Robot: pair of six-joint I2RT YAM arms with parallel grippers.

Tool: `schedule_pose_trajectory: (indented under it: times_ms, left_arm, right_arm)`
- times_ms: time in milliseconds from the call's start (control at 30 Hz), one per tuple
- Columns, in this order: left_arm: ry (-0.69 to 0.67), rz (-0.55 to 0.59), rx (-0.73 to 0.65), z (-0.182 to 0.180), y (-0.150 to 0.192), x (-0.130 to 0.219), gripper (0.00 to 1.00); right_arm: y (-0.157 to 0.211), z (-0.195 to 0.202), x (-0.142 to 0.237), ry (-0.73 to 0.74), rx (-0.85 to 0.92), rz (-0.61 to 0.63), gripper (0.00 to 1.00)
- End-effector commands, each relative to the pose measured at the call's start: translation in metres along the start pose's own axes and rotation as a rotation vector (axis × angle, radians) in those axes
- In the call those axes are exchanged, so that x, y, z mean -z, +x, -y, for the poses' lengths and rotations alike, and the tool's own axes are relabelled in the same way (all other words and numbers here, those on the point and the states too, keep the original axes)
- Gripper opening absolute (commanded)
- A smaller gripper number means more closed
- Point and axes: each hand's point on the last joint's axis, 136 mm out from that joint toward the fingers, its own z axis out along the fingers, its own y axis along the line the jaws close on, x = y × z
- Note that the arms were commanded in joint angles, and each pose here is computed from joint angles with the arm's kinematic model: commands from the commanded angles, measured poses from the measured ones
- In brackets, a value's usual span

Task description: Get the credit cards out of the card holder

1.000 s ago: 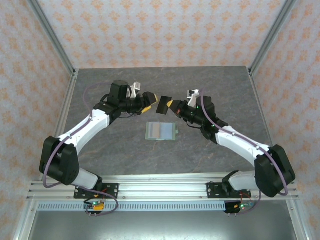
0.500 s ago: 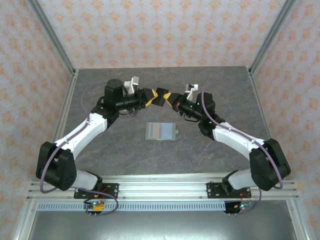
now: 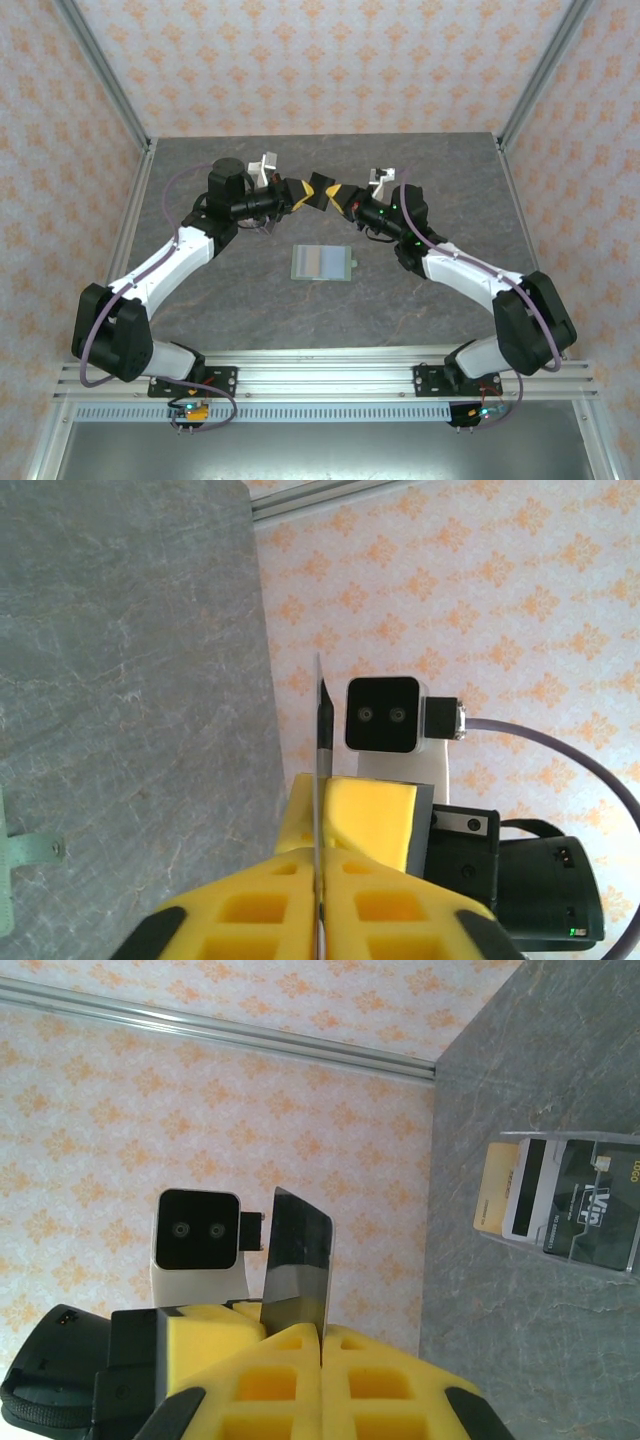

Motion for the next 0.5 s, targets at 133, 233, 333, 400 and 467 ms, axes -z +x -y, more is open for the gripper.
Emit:
schedule_pose_trajectory:
  times_ms: [133, 233, 333, 400, 467]
  left_arm:
    - [-0.061, -0.043, -0.119, 0.002, 0.006, 0.005, 0.0]
    - [-0.227, -0.022, -0.244, -0.012, 0.001, 0.019, 0.0]
    - [-0.38, 0.0, -0.365, -0.024, -0.007, 0.034, 0.0]
    - [-0.497, 0.024, -0.437, -0.035, -0.017, 0.045, 0.0]
    - [-0.596, 0.051, -0.492, -0.046, -0.027, 0.056, 0.0]
  right_arm:
    - [0.0, 0.014, -0.002, 0.142, 0.033, -0.031, 0.32]
    - [-0.003, 0.032, 0.011, 0.272, 0.077, 0.003, 0.6]
    - [-0.008, 0.045, 0.025, 0.381, 0.124, 0.034, 0.75]
    - [-0.01, 0.052, 0.034, 0.451, 0.168, 0.043, 0.81]
    - [-0.01, 0.062, 0.042, 0.518, 0.206, 0.032, 0.86]
